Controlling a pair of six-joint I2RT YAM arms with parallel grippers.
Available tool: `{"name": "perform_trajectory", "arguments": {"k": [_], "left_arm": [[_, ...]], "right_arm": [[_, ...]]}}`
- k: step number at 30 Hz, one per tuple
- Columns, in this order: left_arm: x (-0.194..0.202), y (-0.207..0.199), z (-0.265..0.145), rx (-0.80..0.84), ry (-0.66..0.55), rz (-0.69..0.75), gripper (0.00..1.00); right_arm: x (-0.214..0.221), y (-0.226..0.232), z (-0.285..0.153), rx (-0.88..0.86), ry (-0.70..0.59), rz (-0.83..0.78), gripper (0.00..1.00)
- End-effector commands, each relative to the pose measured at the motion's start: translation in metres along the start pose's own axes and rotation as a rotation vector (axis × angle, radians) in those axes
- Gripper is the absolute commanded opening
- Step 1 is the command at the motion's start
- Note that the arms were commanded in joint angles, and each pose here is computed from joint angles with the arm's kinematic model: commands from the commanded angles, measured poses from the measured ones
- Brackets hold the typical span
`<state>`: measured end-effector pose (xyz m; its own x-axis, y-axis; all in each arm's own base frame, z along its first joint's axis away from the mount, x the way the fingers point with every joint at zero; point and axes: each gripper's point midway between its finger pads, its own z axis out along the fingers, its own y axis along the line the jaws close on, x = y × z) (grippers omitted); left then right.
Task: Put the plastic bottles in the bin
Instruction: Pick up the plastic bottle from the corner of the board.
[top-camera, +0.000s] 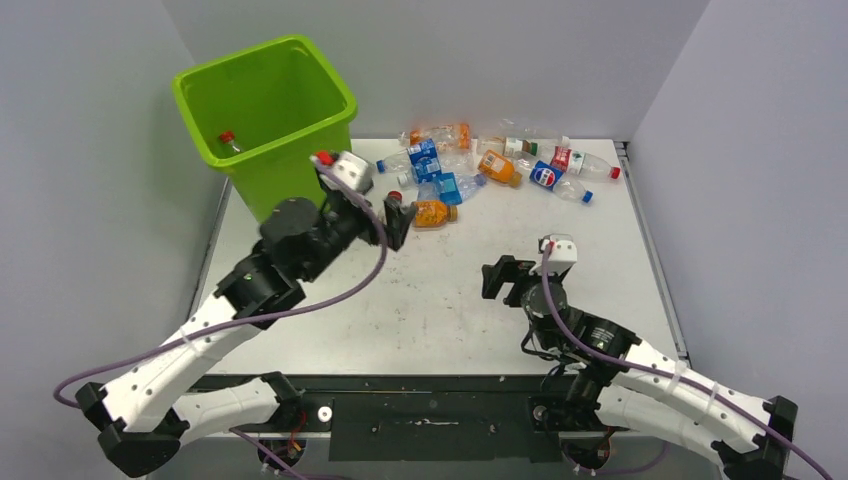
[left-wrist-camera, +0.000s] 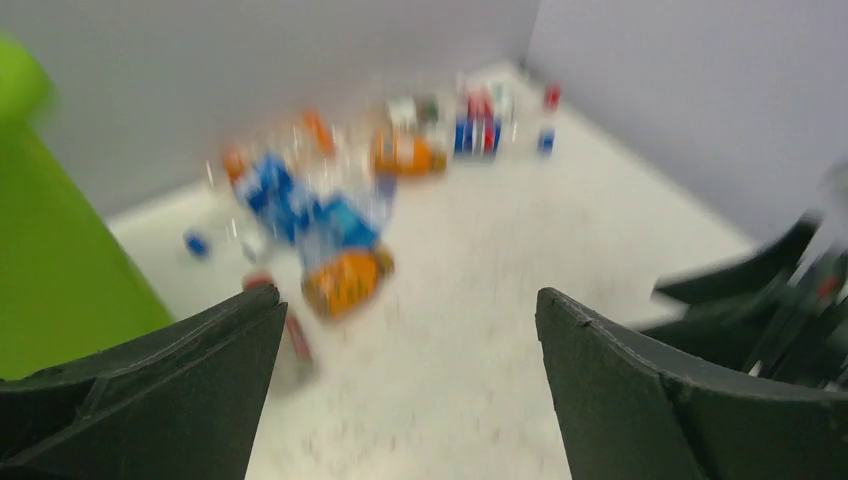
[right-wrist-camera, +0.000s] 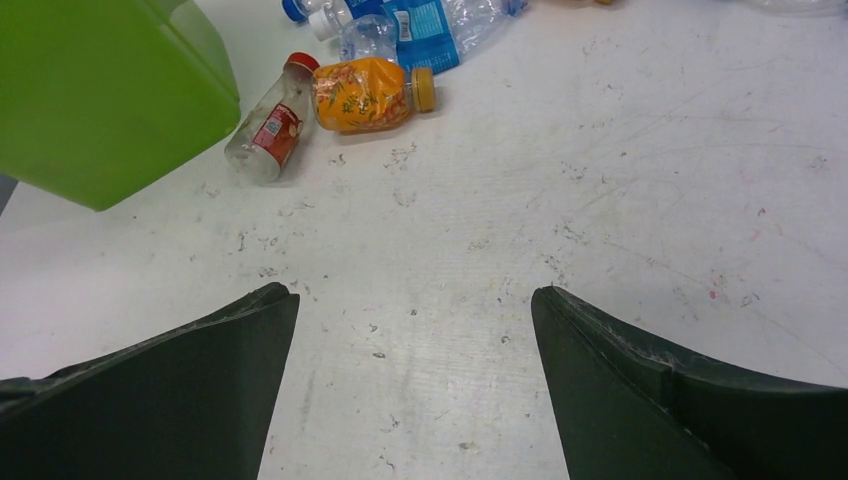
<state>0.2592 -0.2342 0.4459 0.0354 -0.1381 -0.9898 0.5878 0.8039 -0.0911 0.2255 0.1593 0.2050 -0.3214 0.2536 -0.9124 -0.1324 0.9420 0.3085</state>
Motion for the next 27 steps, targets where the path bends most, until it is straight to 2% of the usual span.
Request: {"name": "perform_trajectory", "arguments": {"k": [1,4,11,14,17,21,27], "left_arm": [[0.123,0.0,-0.032,0.022,0.38,-0.008,0.96],[0.149,-0.002,-0.044,0.045,0.425,-0.023,0.96],[0.158,0.026,-0.056,-0.126,0.264,-0.185,0.96],[0.163,0.034,-0.06,-0.201,0.25,-0.288,0.96],[0.162,0.024,-0.061,-0.151,0.232,-0.337,0.96],[0.164,0.016,-0.062,-0.104,0.237,-0.346,0.96],[0.171,0.027,-0.065,-0.157,0.253,-0.304,0.96]], "right_arm": [[-0.016,0.01,0.007,0.029,-0.017,-0.001,0.9],[-0.015,0.013,0.016,0.049,-0.009,-0.009,0.9],[-0.027,-0.004,0.063,0.157,0.025,0.034,0.9],[-0.039,-0.039,0.089,0.291,0.012,0.13,0.9],[-0.051,-0.077,0.115,0.355,-0.021,0.283,0.9],[-0.063,-0.126,0.141,0.433,-0.084,0.463,0.9],[-0.106,-0.192,0.172,0.551,-0.264,0.554,0.9]]}}
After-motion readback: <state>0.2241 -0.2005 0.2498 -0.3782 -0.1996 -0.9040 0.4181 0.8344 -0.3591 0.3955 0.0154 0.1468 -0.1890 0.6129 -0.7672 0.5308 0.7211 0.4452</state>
